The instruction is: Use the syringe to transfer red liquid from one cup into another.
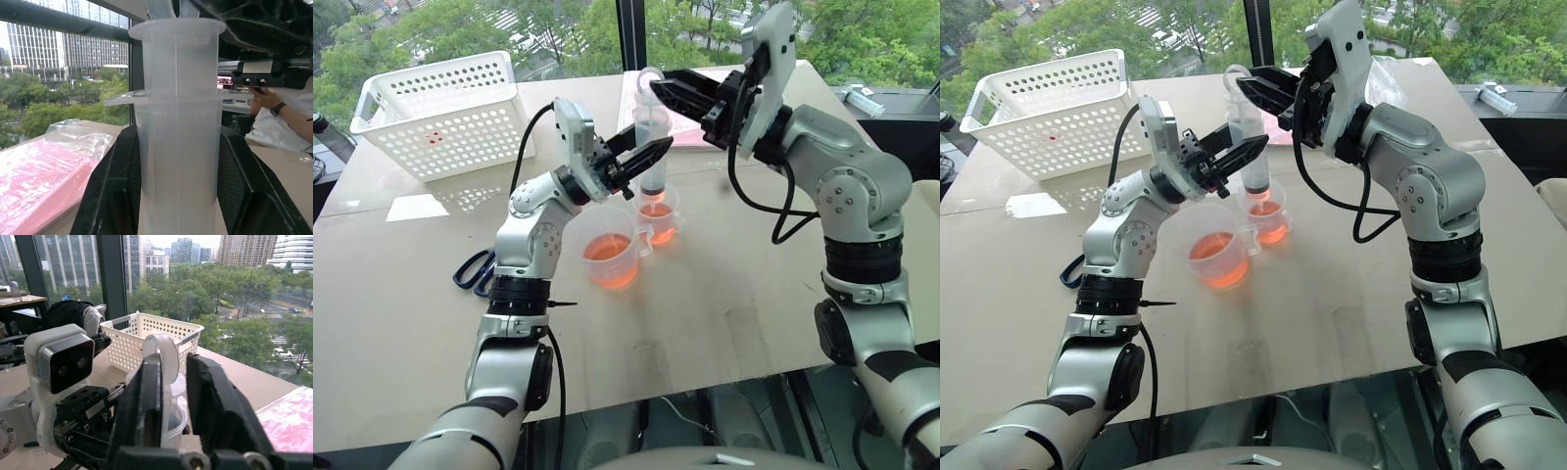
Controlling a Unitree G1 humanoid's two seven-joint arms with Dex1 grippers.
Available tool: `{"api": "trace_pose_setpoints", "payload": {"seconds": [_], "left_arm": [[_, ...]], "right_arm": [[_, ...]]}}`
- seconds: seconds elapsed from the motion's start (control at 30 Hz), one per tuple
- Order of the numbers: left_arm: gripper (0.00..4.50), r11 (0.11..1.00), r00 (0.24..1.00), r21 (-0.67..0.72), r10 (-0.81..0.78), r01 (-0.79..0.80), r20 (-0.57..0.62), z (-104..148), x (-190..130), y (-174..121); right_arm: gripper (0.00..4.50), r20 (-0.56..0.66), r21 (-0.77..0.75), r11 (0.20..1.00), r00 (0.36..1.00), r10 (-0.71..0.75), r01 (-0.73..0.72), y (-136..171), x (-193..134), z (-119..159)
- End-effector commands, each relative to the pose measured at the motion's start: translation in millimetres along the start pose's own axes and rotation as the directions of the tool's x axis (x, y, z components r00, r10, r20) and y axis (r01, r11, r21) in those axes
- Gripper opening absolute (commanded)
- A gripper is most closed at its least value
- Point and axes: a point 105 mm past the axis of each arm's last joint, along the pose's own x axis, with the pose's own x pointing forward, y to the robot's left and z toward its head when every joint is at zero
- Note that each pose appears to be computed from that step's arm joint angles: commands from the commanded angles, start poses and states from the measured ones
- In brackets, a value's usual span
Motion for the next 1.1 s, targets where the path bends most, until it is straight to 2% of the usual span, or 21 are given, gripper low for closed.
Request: {"api": "trace_pose_setpoints", "payload": {"seconds": [0.03, 0.2, 0.4, 0.77, 1.1], "left_arm": [[1.42, 0.999, 0.999, 0.046, -0.028, 0.026, 0.039, 12, 2, -4], [1.42, 0.999, 0.999, 0.043, -0.029, 0.027, 0.045, 13, 2, -4], [1.42, 0.999, 0.998, 0.038, -0.022, 0.02, 0.057, 15, 2, -4], [1.42, 1.0, 0.991, 0.005, 0.013, -0.014, 0.133, 30, 8, 3], [1.42, 1.0, 0.988, 0.026, 0.012, -0.016, 0.151, 38, 9, 4]], "right_arm": [[0.03, 0.048, -0.009, 1.0, 0.999, -0.02, 0.021, -2, -1, 14], [0.03, 0.023, -0.019, 0.999, 0.999, -0.038, 0.039, -6, -2, 8], [0.03, -0.075, -0.041, 0.999, 0.997, -0.023, 0.02, -3, -7, -14], [0.03, -0.244, -0.023, 0.997, 0.967, -0.077, 0.074, -9, -16, -48], [0.03, -0.27, -0.008, 0.997, 0.96, -0.07, 0.071, -6, -17, -53]]}}
